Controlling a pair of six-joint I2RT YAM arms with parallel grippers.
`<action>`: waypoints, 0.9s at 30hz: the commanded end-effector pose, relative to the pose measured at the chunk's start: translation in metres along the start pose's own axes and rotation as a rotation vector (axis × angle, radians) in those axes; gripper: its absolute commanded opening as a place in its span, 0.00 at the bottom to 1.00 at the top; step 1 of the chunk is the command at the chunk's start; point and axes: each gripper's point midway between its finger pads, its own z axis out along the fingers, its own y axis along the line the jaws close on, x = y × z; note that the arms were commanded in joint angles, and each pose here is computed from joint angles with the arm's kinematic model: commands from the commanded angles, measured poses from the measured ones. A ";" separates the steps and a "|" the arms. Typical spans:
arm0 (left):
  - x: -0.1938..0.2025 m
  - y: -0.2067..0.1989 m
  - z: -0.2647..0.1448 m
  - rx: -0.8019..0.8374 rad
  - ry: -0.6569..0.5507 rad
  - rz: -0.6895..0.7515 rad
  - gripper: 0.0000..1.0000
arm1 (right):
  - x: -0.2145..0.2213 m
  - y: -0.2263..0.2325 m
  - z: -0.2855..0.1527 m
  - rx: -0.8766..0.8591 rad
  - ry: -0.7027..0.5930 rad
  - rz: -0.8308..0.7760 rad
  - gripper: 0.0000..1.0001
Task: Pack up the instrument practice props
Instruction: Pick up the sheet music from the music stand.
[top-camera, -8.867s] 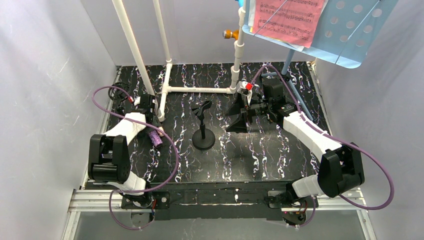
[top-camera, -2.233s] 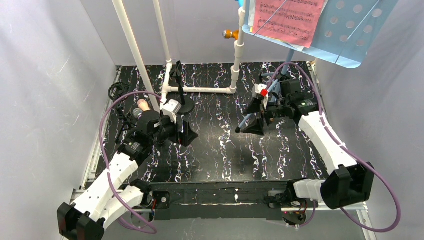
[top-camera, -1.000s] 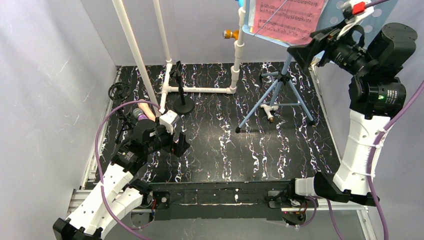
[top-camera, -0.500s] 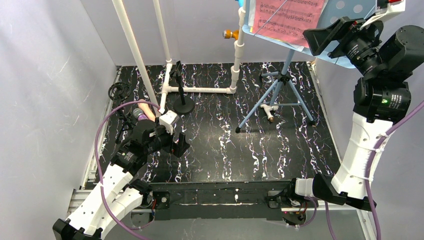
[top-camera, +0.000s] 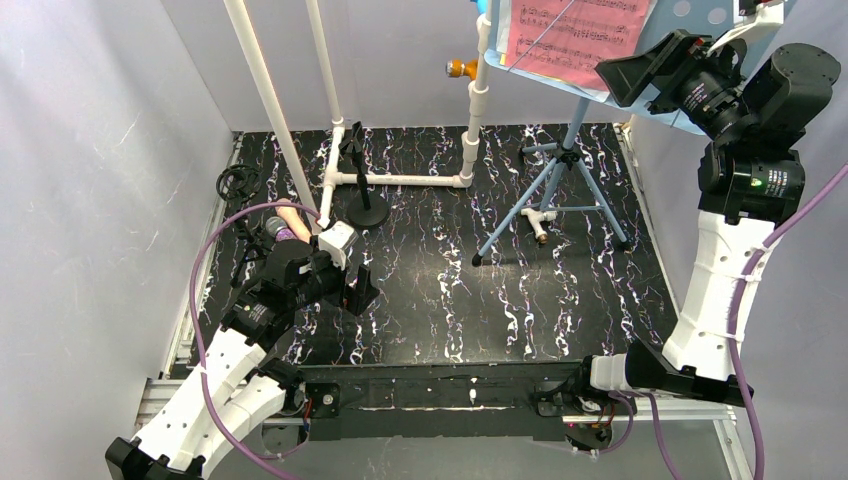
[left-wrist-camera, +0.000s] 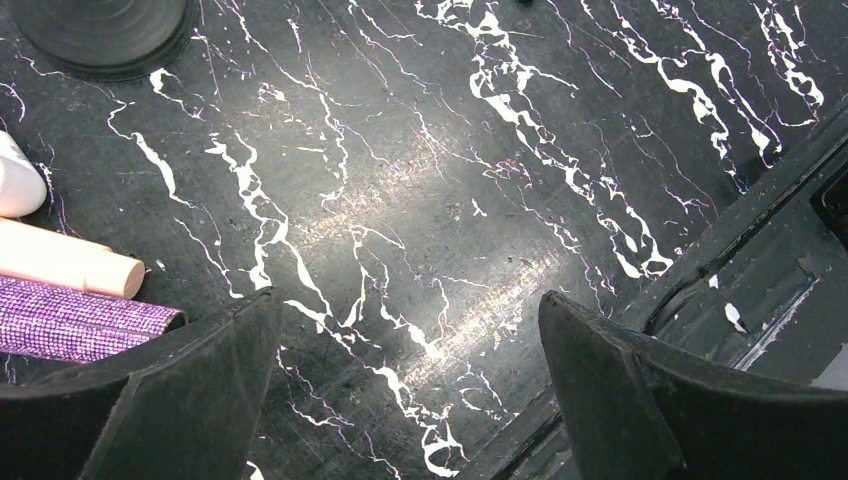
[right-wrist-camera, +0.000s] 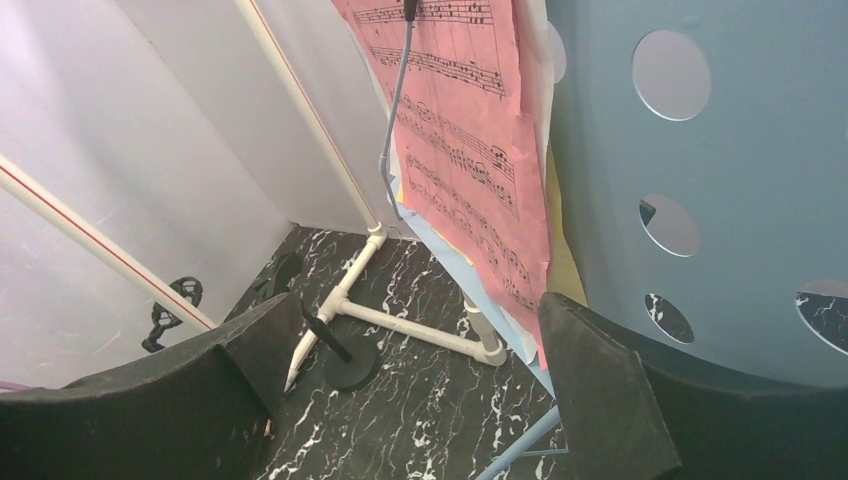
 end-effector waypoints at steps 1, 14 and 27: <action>0.000 0.002 -0.002 -0.011 0.004 0.004 0.98 | -0.008 -0.004 0.004 0.005 -0.034 -0.008 1.00; 0.001 0.003 -0.002 -0.012 0.010 0.003 1.00 | 0.003 -0.014 0.012 0.031 -0.015 -0.020 0.96; 0.001 0.003 -0.001 -0.012 0.013 0.001 1.00 | 0.012 -0.014 0.021 0.016 0.005 -0.013 0.98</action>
